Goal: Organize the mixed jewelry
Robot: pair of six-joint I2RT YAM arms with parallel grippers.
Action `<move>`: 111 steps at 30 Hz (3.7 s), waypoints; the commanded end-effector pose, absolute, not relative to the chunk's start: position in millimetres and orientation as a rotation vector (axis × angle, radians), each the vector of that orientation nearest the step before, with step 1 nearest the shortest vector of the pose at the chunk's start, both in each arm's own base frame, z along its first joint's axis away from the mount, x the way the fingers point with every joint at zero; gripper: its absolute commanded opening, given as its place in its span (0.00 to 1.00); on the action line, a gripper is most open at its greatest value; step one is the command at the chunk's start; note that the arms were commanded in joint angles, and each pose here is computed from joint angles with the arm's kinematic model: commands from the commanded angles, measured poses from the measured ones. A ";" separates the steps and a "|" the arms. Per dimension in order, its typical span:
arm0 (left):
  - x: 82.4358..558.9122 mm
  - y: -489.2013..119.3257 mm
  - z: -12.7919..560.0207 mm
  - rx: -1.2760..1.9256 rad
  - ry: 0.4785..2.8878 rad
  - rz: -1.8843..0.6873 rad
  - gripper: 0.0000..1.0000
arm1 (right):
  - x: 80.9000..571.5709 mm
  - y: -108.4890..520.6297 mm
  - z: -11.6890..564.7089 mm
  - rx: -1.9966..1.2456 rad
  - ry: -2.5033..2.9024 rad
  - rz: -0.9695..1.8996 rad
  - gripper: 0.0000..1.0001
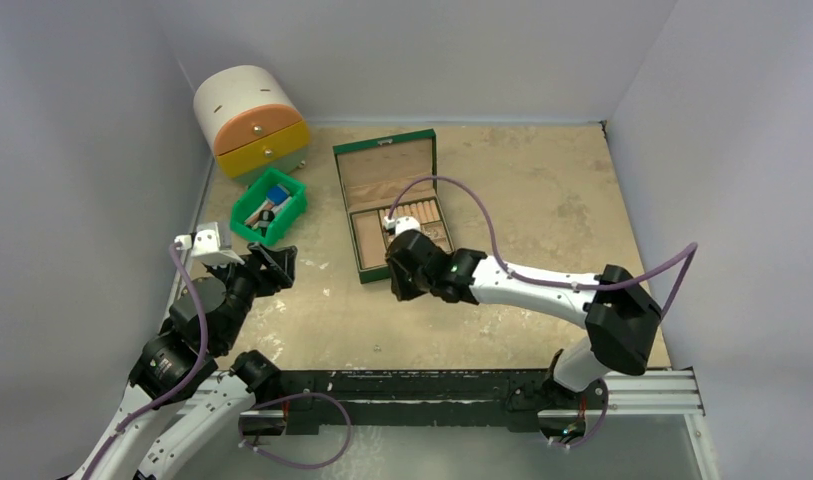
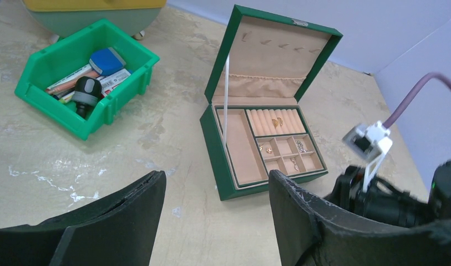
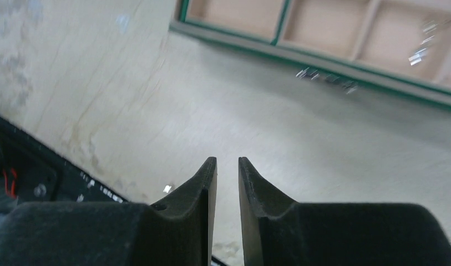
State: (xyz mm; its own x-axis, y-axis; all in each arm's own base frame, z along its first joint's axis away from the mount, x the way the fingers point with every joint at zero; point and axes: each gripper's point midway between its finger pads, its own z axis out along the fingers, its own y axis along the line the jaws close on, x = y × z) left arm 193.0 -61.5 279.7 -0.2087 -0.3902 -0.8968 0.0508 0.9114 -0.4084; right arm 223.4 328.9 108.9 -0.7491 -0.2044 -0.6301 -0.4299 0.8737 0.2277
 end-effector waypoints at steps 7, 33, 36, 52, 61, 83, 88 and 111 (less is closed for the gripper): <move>195.6 -63.9 287.0 -0.272 1.708 -0.440 0.68 | 133.0 363.5 64.7 -0.653 2.534 0.565 0.26; 195.1 -62.9 288.3 -0.276 1.702 -0.442 0.68 | 105.5 387.0 32.8 -0.676 2.610 0.476 0.34; 195.3 -63.0 288.0 -0.276 1.703 -0.441 0.68 | 105.0 385.0 29.9 -0.669 2.621 0.462 0.34; 195.1 -62.5 288.4 -0.278 1.701 -0.440 0.68 | 106.5 387.8 23.5 -0.676 2.634 0.433 0.30; 195.2 -62.7 288.1 -0.277 1.702 -0.440 0.68 | 107.0 385.5 16.3 -0.677 2.643 0.402 0.24; 196.2 -63.9 286.6 -0.273 1.710 -0.437 0.68 | 117.9 372.6 37.1 -0.607 2.584 0.373 0.00; 196.5 -64.0 286.9 -0.274 1.709 -0.438 0.68 | 125.9 365.4 53.0 -0.564 2.546 0.367 0.00; 196.5 -63.9 287.0 -0.273 1.709 -0.437 0.68 | 279.9 287.7 146.1 -0.266 2.311 0.272 0.00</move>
